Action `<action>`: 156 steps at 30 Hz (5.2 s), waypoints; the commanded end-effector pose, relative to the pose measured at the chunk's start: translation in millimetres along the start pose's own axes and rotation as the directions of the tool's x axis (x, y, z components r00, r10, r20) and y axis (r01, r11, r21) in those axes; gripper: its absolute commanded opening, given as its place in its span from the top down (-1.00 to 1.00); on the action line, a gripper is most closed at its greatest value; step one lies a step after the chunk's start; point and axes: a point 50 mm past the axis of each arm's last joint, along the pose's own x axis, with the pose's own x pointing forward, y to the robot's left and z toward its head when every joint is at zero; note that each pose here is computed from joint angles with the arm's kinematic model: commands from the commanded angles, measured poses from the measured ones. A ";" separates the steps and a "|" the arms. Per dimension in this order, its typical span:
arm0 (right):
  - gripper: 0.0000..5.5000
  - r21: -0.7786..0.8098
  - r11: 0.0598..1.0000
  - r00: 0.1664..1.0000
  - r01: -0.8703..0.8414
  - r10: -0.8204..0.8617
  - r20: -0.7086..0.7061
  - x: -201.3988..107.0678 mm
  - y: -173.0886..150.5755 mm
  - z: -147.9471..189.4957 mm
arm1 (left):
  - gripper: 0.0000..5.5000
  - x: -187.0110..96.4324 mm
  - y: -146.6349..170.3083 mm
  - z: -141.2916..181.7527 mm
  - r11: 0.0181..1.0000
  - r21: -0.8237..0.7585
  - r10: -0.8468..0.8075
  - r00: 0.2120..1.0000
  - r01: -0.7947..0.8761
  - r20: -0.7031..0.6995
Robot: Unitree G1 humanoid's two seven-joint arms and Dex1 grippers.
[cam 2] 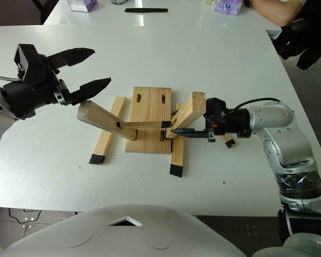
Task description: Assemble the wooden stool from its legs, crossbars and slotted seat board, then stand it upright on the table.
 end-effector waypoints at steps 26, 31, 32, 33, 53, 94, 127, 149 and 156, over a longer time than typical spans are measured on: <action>0.27 0.156 0.983 0.976 0.096 -0.063 -0.207 -42.1 4.8 -68.2 | -0.32 4.3 -1.0 -17.1 0.996 -0.092 -0.022 0.997 0.014 -0.078; 0.27 0.194 0.974 0.970 0.114 -0.067 -0.233 -45.2 6.1 -79.5 | -0.32 6.2 -1.2 -15.1 0.995 -0.096 -0.019 0.998 0.013 -0.061; 0.27 0.206 0.971 0.969 0.120 -0.070 -0.238 -46.2 6.6 -82.0 | -0.32 6.5 -1.1 -14.1 0.995 -0.100 -0.017 0.998 0.012 -0.054; 0.27 0.212 0.969 0.968 0.125 -0.072 -0.242 -47.3 7.0 -84.3 | -0.32 6.5 -1.0 -13.2 0.994 -0.104 -0.015 0.999 0.010 -0.046; 0.27 0.202 0.973 0.973 0.108 -0.145 0.179 -31.1 -19.6 -4.9 | -0.32 4.1 25.1 18.3 0.983 -0.186 0.033 0.991 -0.008 0.132; 0.27 0.076 0.992 0.991 -0.102 0.108 -0.085 2.2 5.3 -31.8 | -0.32 -1.9 38.1 7.1 0.967 -0.240 0.111 0.987 -0.081 0.115; 0.27 0.135 0.930 0.888 -0.343 0.368 -0.276 24.9 -16.7 -46.4 | -0.32 56.7 -8.9 4.9 0.910 -0.207 -0.336 0.931 0.360 0.145; 0.27 0.148 0.911 0.874 -0.384 0.410 -0.260 35.6 -10.5 -51.8 | -0.32 70.5 -31.6 -74.8 0.652 -0.488 -0.642 0.765 0.580 0.051; 0.27 0.151 0.904 0.864 -0.400 0.427 -0.266 38.7 -8.4 -52.1 | -0.32 75.1 -37.8 -108.3 0.676 -0.534 -0.617 0.786 0.507 -0.035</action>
